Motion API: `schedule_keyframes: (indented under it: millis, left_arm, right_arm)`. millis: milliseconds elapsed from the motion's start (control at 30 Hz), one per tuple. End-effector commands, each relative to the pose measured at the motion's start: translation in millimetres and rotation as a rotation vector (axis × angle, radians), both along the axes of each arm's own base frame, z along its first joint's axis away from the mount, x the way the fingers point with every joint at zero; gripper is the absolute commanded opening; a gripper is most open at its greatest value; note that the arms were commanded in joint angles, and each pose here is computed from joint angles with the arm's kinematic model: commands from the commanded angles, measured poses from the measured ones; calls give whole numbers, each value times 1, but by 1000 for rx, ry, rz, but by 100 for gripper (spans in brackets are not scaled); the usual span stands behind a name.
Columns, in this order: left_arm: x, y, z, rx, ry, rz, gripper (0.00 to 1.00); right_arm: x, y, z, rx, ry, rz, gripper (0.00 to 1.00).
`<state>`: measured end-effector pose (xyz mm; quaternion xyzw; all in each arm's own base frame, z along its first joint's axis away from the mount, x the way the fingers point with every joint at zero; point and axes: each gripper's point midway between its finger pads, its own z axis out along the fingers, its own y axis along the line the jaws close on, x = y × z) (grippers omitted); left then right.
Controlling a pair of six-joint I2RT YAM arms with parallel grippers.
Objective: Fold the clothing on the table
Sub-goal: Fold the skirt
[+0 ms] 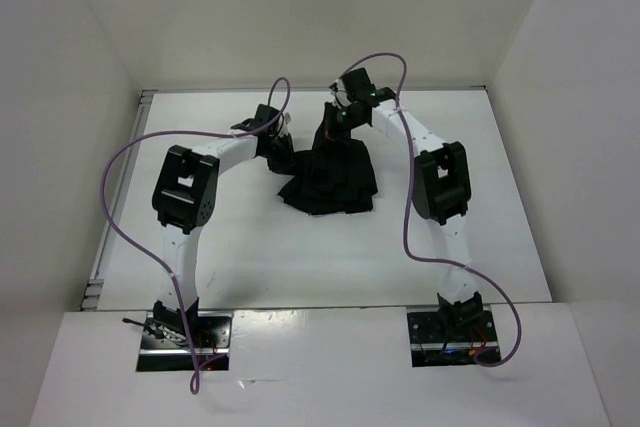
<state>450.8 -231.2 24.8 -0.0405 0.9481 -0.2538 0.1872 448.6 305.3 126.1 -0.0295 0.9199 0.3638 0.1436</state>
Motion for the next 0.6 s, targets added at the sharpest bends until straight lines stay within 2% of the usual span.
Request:
schedule_keyframes:
  millis: [0,200,233,300,333,367,467,500,567]
  left_arm:
    - [-12,4,4,20,13,-7,20]
    - [-12,9,7,24,9,-5,20]
    - [-12,9,7,24,9,-5,20]
    - [-12,14,6,26,17,4,20]
    - [-7,14,13,31,-3,10,20]
    - [-9,15,12,33,6,10,20]
    - [3,44,37,71,-56,87,20]
    - [7,59,54,89,-98,129,21]
    - [3,72,74,117,-130,152,22]
  right_arm:
    - [-1,24,14,46,-27,45,0]
    - [-8,32,2,27,-10,80,0]
    - [-10,31,-4,18,9,80,10]
    - [-16,37,-2,36,12,110,39]
    - [-21,41,2,69,27,135,66]
    - [-25,43,5,92,28,161,80]
    - [-38,50,48,205,-27,226,84]
    - [-42,49,75,232,-91,227,84]
    - [-39,40,90,191,-150,180,84]
